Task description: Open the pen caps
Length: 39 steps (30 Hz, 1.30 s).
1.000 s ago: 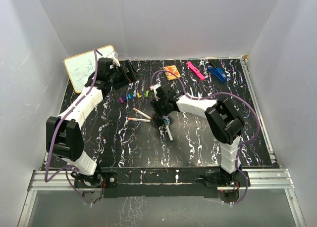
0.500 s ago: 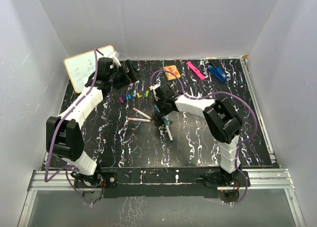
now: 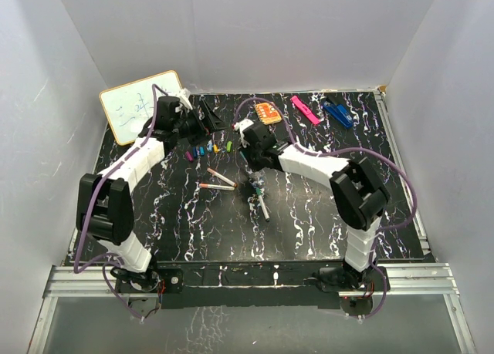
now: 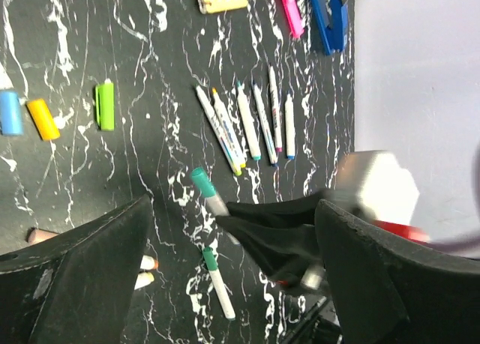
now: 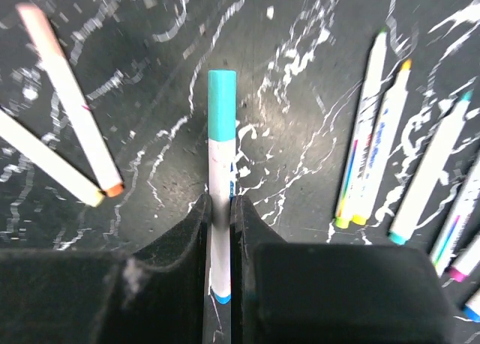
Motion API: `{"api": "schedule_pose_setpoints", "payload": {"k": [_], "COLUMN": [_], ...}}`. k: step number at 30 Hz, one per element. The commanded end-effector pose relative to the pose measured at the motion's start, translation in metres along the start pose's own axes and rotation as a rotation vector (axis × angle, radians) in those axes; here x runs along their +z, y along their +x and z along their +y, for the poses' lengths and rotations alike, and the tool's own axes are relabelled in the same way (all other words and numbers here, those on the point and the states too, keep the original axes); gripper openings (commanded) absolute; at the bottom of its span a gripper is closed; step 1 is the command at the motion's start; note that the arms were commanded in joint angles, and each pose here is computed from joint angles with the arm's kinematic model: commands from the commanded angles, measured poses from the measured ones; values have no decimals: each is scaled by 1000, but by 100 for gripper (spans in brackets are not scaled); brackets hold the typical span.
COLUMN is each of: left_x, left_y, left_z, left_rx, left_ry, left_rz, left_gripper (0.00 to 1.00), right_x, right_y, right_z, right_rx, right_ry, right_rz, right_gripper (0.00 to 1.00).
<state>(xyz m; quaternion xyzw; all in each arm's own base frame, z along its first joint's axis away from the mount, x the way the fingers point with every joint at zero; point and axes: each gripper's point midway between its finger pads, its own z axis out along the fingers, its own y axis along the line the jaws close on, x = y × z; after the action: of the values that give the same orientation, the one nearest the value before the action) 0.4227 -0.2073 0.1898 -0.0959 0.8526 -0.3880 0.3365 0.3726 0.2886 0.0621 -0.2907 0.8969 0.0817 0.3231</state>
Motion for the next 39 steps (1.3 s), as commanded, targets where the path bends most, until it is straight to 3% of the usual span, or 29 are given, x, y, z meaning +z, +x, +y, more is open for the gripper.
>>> {"api": "schedule_pose_setpoints", "payload": {"k": [1, 18, 30, 39], "left_x": [9, 34, 42, 40], "left_y": [18, 36, 37, 29], "left_z": [-9, -32, -35, -37], "left_rx": [-65, -49, -66, -63], "left_ry": [71, 109, 125, 113], "left_rz": [68, 117, 108, 77], "left_gripper": [87, 79, 44, 47], "right_x": [-58, -89, -109, -107], "right_y": [-96, -125, -134, -128], "right_z": [1, 12, 17, 21], "right_rx": [29, 51, 42, 36], "right_ry": [-26, -99, -134, -156], "right_rz": [-293, -368, -410, -389], "right_gripper": [0, 0, 0, 0]}}
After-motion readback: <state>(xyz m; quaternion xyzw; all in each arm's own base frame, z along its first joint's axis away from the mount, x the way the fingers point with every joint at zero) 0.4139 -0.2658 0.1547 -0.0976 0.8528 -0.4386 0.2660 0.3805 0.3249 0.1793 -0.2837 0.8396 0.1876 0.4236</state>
